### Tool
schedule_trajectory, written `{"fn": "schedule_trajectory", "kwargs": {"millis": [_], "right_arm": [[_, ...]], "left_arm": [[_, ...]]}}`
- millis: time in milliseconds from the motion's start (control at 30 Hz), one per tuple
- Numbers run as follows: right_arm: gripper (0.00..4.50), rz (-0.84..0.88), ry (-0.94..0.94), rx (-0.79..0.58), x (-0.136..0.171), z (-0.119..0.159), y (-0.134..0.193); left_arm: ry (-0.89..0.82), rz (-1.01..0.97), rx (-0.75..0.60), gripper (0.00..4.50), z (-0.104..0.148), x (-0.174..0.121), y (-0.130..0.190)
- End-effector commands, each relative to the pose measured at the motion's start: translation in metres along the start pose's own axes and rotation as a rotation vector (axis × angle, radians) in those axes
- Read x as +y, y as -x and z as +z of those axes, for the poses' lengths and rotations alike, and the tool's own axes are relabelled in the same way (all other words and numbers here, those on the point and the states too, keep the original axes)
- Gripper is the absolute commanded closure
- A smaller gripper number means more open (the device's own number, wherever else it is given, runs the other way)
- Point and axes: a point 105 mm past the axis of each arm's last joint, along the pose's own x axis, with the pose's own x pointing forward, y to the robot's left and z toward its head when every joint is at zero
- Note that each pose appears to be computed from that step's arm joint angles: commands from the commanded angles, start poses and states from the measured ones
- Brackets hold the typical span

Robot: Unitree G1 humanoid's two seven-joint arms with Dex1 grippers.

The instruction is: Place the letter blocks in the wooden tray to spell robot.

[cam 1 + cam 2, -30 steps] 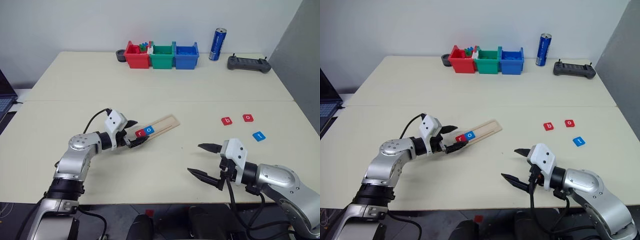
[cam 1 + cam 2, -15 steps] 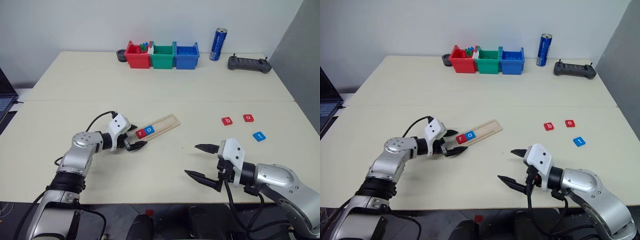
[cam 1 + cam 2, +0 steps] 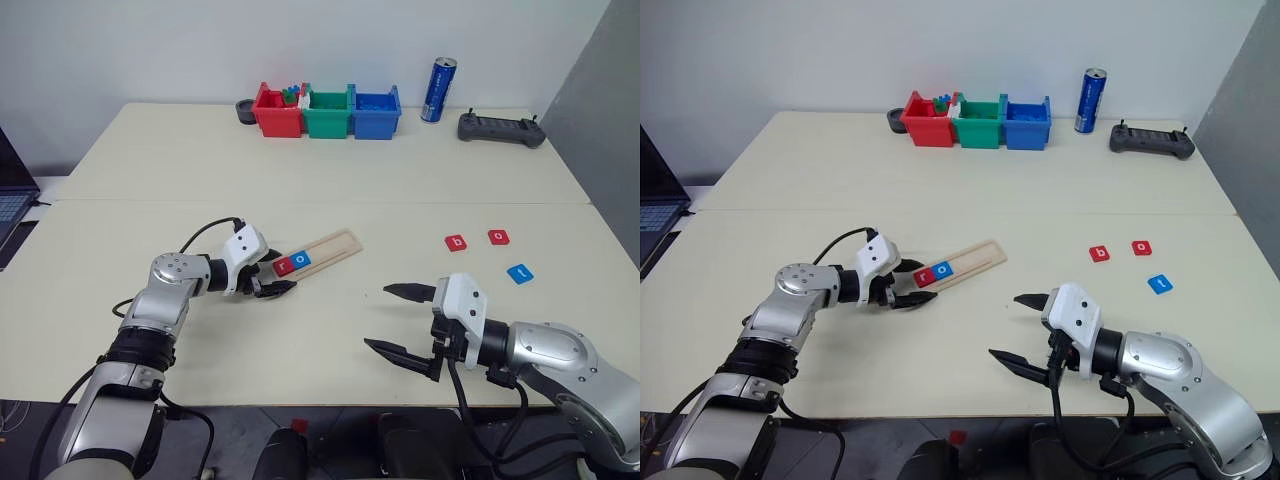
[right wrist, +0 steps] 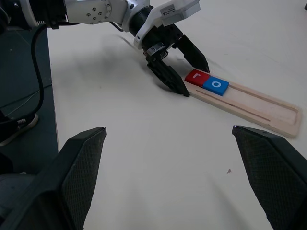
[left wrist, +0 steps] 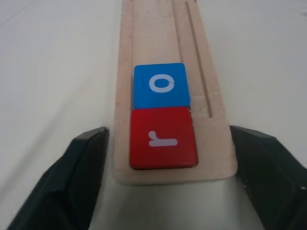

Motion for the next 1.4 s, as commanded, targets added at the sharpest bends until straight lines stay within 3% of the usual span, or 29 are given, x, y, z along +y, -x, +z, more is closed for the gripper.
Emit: {"fn": "schedule_trajectory", "kwargs": {"millis": [33, 233, 500, 833, 1167, 1267, 1400], "right_arm": [[0.00, -0.013, 0.042, -0.024, -0.004, 0.011, 0.005], [0.00, -0.039, 0.057, -0.005, -0.010, 0.013, 0.010], [0.00, -0.014, 0.060, 0.182, -0.006, -0.010, 0.044], [0.00, 0.017, 0.016, 0.242, 0.005, -0.023, 0.054], [0.00, 0.003, 0.014, 0.248, 0.005, -0.025, 0.054], [0.00, 0.001, 0.014, 0.252, 0.004, -0.025, 0.055], [0.00, -0.001, 0.014, 0.254, 0.003, -0.025, 0.055]], "left_arm": [[0.013, -0.017, 0.094, 1.13, -0.021, -0.004, 0.000], [-0.099, -0.143, 0.112, 1.13, -0.022, -0.023, 0.002], [-0.288, -0.404, 0.065, 1.13, -0.008, -0.073, 0.005], [-0.277, -0.486, 0.029, 1.13, 0.011, -0.095, -0.003], [-0.243, -0.505, 0.037, 1.13, 0.013, -0.099, -0.003], [-0.242, -0.503, 0.031, 0.13, 0.015, -0.099, -0.003], [-0.269, -0.495, 0.023, 0.06, 0.019, -0.096, 0.001]]}}
